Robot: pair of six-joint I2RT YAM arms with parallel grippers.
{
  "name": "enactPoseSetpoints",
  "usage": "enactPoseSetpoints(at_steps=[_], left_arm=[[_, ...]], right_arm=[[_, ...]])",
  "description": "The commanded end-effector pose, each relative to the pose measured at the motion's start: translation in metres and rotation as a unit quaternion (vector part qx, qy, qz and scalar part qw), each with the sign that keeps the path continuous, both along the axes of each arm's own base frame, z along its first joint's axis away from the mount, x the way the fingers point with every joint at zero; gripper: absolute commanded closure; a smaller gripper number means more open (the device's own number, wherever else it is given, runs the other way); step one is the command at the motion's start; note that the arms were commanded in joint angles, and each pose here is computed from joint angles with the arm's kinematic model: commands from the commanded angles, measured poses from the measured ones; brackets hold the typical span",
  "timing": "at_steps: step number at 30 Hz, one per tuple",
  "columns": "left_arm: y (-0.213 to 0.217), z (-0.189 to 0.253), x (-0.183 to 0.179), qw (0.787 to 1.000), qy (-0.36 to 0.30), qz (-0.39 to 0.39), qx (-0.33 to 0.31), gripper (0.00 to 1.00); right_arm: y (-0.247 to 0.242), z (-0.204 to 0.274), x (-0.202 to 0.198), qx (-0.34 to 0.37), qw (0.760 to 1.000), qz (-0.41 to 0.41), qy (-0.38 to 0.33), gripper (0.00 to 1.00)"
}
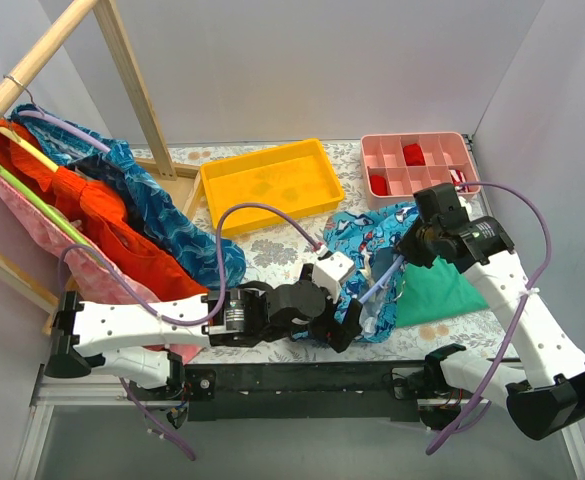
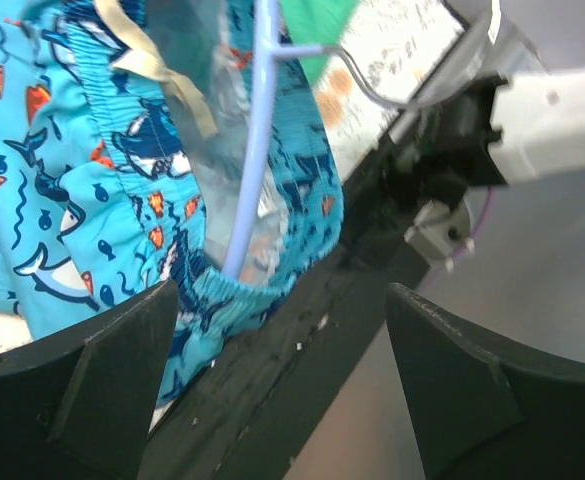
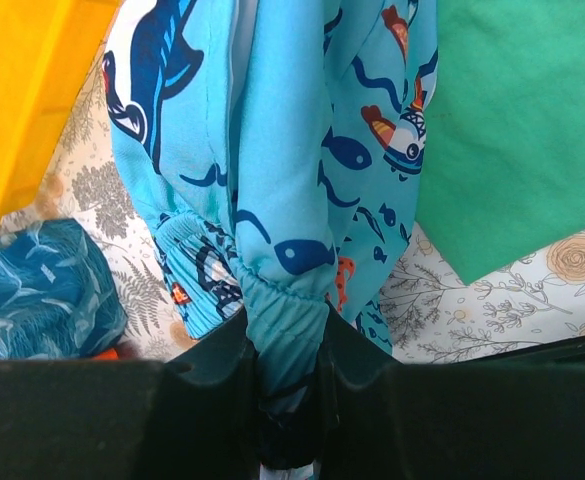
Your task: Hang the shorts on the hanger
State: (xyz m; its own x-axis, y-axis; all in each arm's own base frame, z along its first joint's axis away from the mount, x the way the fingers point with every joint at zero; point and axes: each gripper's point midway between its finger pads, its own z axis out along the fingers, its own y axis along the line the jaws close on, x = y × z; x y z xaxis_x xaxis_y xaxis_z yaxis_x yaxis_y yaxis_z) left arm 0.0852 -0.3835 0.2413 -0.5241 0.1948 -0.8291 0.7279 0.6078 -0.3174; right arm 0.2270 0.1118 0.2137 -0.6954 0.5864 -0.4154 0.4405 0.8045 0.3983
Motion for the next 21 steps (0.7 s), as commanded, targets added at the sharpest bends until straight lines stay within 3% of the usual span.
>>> enactPoseSetpoints(at_steps=[1, 7, 15, 21], left_arm=[[0.024, 0.015, -0.028, 0.995, 0.004, -0.096, 0.032, 0.16], [0.055, -0.005, -0.063, 0.982, 0.053, -0.174, 0.058, 0.17], [0.020, -0.019, -0.077, 0.972, 0.069, -0.221, 0.031, 0.18], [-0.005, -0.023, -0.065, 0.978, 0.051, -0.201, 0.026, 0.20]], right_arm=[[0.011, 0.012, 0.000, 0.021, 0.999, 0.039, -0.025, 0.99], [0.020, 0.009, -0.003, 0.031, 0.997, 0.073, -0.020, 0.99], [0.030, 0.013, -0.009, 0.048, 0.992, 0.114, -0.023, 0.99], [0.031, 0.019, -0.013, 0.053, 0.990, 0.127, -0.032, 0.99]])
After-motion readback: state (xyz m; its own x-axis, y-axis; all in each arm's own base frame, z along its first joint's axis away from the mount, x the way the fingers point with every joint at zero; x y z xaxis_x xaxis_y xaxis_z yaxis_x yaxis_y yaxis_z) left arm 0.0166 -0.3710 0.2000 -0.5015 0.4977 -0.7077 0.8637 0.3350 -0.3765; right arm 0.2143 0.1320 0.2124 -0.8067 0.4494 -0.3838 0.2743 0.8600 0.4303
